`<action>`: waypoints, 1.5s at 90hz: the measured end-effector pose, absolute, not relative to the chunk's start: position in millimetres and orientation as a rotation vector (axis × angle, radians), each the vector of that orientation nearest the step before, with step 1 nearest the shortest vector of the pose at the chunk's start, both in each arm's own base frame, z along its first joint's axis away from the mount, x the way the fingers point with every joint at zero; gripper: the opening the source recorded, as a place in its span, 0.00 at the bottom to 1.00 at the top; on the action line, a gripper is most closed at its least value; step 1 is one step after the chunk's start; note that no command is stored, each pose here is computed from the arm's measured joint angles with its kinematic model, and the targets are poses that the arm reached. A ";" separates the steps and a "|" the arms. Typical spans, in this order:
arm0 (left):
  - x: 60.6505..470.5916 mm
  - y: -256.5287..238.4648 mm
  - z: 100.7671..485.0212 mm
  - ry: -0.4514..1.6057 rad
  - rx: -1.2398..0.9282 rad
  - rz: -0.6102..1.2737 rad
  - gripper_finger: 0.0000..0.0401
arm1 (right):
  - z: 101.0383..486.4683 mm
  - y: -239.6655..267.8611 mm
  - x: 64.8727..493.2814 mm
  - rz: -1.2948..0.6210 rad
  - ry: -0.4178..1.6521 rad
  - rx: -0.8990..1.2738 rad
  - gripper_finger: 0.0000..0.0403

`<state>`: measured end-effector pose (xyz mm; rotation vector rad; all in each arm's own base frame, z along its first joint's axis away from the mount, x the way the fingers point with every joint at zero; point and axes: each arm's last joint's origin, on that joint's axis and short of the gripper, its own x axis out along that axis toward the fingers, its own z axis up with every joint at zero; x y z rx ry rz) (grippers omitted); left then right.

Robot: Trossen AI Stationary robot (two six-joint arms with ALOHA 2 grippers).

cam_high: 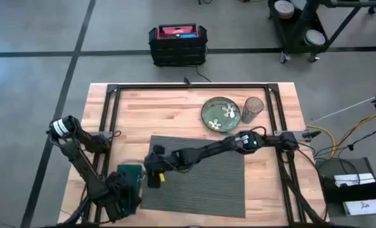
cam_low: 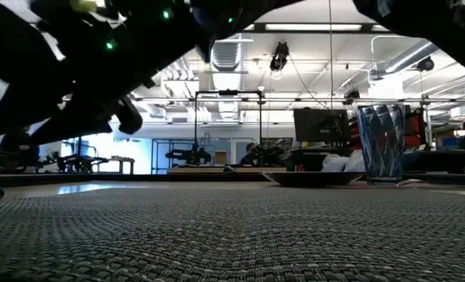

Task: Set table place
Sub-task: Put the green napkin and the iridescent blue fork on the place mat, then move the the iridescent blue fork to the top right of the table

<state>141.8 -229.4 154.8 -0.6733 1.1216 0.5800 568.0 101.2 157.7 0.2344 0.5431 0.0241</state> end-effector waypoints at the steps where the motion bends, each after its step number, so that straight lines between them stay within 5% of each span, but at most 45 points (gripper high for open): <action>1: 141.8 -229.4 153.2 1.122 -0.672 0.580 0.32 | 156.5 99.2 569.1 0.027 0.540 0.253 0.50; 47: 143.8 -228.6 136.6 1.042 -0.593 0.590 0.30 | 124.0 94.8 573.4 0.077 0.605 0.435 0.46; 76: 143.8 -228.4 137.4 1.037 -0.594 0.589 0.29 | 122.7 95.7 573.3 0.121 0.611 0.394 0.03; 96: 144.9 -232.8 152.6 1.079 -0.633 0.546 0.32 | 129.9 95.8 572.7 0.135 0.607 0.376 0.01; 135: 142.8 -235.2 192.5 1.080 -0.640 0.464 0.29 | 216.9 39.1 554.5 0.055 0.747 0.267 0.00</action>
